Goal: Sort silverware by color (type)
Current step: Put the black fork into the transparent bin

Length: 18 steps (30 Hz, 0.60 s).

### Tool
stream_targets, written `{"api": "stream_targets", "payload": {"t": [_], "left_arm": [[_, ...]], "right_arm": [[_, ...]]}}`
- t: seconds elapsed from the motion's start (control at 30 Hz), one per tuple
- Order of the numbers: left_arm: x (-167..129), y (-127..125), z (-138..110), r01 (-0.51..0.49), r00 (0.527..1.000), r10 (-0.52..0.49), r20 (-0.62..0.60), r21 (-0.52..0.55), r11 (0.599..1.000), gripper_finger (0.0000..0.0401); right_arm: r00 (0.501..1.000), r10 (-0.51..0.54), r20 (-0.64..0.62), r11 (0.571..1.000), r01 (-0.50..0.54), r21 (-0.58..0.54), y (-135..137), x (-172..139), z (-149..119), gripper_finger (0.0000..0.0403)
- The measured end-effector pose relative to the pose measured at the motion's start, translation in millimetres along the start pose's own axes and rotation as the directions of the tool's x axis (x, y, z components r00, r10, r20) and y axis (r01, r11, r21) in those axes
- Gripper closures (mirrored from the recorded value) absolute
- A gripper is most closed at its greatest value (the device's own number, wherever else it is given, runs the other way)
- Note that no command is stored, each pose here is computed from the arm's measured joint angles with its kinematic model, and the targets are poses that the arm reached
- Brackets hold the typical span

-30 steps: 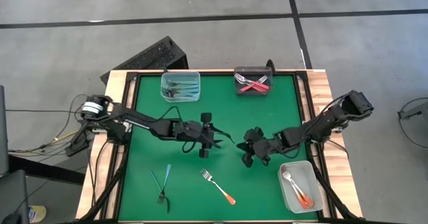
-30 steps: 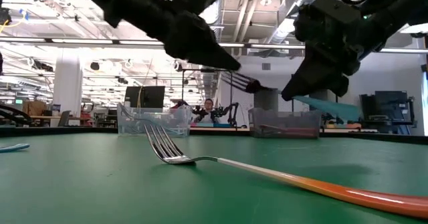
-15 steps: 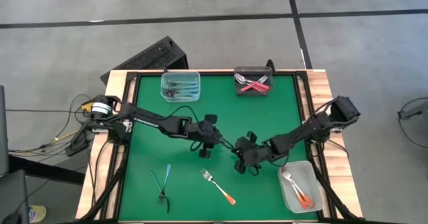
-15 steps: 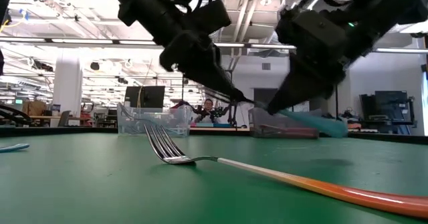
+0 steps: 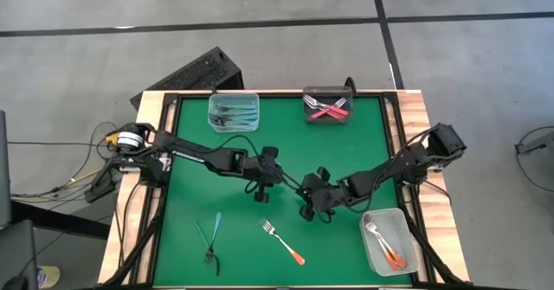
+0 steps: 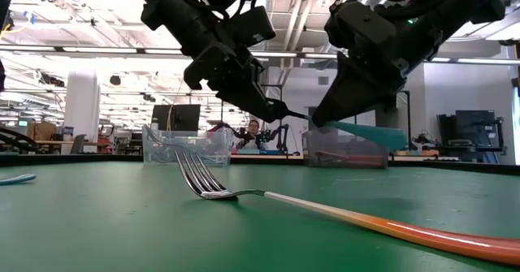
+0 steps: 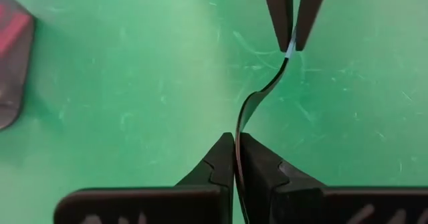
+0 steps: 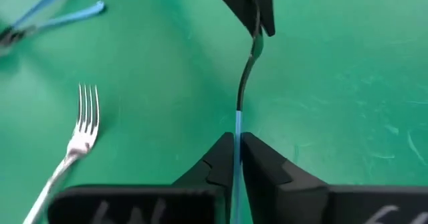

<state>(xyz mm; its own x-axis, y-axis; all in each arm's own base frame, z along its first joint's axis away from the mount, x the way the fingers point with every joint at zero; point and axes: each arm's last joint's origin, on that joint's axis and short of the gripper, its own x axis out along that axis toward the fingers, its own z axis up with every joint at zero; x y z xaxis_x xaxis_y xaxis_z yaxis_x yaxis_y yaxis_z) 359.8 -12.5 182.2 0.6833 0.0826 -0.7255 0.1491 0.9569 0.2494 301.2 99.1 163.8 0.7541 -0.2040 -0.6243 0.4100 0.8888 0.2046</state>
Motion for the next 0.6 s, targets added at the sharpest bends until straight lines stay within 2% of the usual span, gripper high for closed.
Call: {"api": "stream_targets", "payload": {"t": [0.17, 0.27, 0.37, 0.4, 0.47, 0.53, 0.6], "left_arm": [[-23, 25, -4, -0.052, 0.998, 0.052, -0.043, -0.018, 0.998, 0.0400], [-48, 50, -10, -0.113, 0.991, 0.109, -0.083, -0.053, 0.992, 0.0400], [-75, 75, -19, -0.177, 0.979, 0.166, -0.114, -0.096, 0.979, 0.0400], [-85, 83, -23, -0.218, 0.969, 0.203, -0.139, -0.105, 0.970, 0.0400], [-103, 100, -31, -0.364, 0.920, 0.336, -0.204, -0.123, 0.923, 0.0401], [-120, 113, -43, -0.478, 0.853, 0.428, -0.300, -0.118, 0.870, 0.0401], [-136, 123, -54, -0.525, 0.817, 0.455, -0.355, -0.130, 0.841, 0.0401]], "right_arm": [[0.999, -0.055, -0.002, 0.994, 0.054, 0.099, -10, 2, 6, 0.0309], [0.997, -0.074, 0.025, 0.986, 0.069, 0.152, -16, -2, 16, 0.0289], [0.995, -0.091, 0.028, 0.984, 0.086, 0.153, -19, -10, 20, 0.0276], [0.995, -0.090, 0.033, 0.984, 0.083, 0.154, -19, -12, 21, 0.0272], [0.997, -0.074, 0.028, 0.987, 0.069, 0.148, -17, -16, 21, 0.0268], [0.998, -0.064, 0.027, 0.988, 0.060, 0.141, -15, -19, 20, 0.0267], [0.998, -0.067, 0.015, 0.990, 0.065, 0.122, -13, -20, 17, 0.0267]]}}
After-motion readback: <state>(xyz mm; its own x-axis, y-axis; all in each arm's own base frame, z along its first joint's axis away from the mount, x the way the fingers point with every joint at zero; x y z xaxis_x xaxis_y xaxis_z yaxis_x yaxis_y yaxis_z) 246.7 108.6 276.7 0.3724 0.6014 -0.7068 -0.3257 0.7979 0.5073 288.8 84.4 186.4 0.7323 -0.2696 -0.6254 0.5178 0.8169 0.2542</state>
